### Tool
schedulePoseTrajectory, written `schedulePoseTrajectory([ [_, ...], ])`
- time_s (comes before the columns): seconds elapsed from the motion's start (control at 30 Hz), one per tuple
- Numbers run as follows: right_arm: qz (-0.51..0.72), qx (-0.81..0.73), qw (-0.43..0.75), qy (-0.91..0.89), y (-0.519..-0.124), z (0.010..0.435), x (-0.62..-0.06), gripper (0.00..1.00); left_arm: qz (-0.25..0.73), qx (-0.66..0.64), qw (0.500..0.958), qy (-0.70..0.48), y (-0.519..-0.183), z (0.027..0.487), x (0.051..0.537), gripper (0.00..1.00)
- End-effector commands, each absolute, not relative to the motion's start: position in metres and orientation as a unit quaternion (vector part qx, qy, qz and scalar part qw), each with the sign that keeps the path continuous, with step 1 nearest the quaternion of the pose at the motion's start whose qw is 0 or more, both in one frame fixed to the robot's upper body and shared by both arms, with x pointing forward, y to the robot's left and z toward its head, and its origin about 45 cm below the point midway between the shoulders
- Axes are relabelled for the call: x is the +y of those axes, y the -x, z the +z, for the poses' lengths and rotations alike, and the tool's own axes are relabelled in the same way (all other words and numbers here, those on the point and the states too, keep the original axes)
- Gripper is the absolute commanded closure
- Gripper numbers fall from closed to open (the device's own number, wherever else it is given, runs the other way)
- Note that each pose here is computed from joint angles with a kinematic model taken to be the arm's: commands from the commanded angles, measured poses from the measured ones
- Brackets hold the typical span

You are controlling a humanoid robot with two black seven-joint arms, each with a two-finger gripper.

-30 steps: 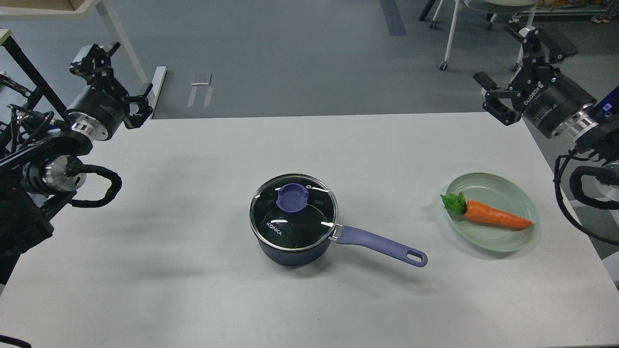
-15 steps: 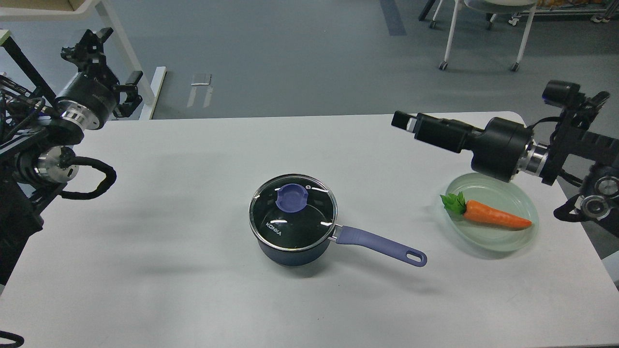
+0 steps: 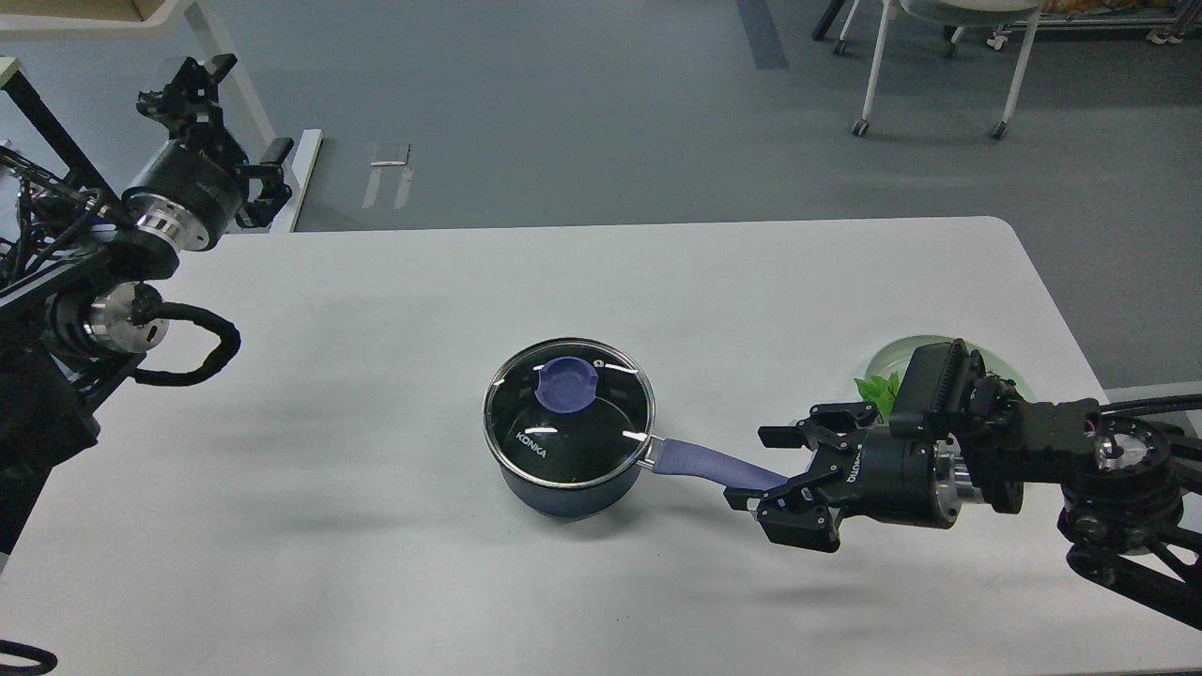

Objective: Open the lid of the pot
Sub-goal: 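Reach the right gripper down and grasp the purple saucepan handle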

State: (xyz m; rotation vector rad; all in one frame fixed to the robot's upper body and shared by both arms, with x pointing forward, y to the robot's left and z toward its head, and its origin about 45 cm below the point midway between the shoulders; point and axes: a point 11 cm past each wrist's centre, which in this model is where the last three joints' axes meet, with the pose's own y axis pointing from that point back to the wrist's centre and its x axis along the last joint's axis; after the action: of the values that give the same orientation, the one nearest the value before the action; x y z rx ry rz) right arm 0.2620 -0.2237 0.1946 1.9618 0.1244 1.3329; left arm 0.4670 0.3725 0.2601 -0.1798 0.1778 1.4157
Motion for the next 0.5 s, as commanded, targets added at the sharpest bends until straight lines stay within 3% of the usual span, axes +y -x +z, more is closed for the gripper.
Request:
schedulePoseTrajectory([
  [0.0,0.521,0.055,0.377,-0.764,-0.2604,0.19,-0.224,0.24,0.643,0.082,0.757,0.085,-0.4665,0.2625,0.3616,0.01],
  [0.07,0.52,0.055,0.377,-0.764,-0.2596,0.1891,-0.2242,0.27,0.644,0.081,0.756,0.085,-0.4663,0.2634,0.3586,0.01],
  [0.23,0.515,0.06,0.378,-0.767,-0.2566,0.1854,-0.2243,0.46,0.647,0.081,0.754,0.085,-0.4656,0.2629,0.3613,0.01],
  [0.37,0.514,0.061,0.379,-0.767,-0.2561,0.1844,-0.2248,0.49,0.647,0.081,0.753,0.085,-0.4651,0.2627,0.3628,0.01],
  [0.47,0.514,0.061,0.379,-0.767,-0.2561,0.1844,-0.2249,0.59,0.647,0.08,0.753,0.085,-0.4654,0.264,0.3629,0.01],
])
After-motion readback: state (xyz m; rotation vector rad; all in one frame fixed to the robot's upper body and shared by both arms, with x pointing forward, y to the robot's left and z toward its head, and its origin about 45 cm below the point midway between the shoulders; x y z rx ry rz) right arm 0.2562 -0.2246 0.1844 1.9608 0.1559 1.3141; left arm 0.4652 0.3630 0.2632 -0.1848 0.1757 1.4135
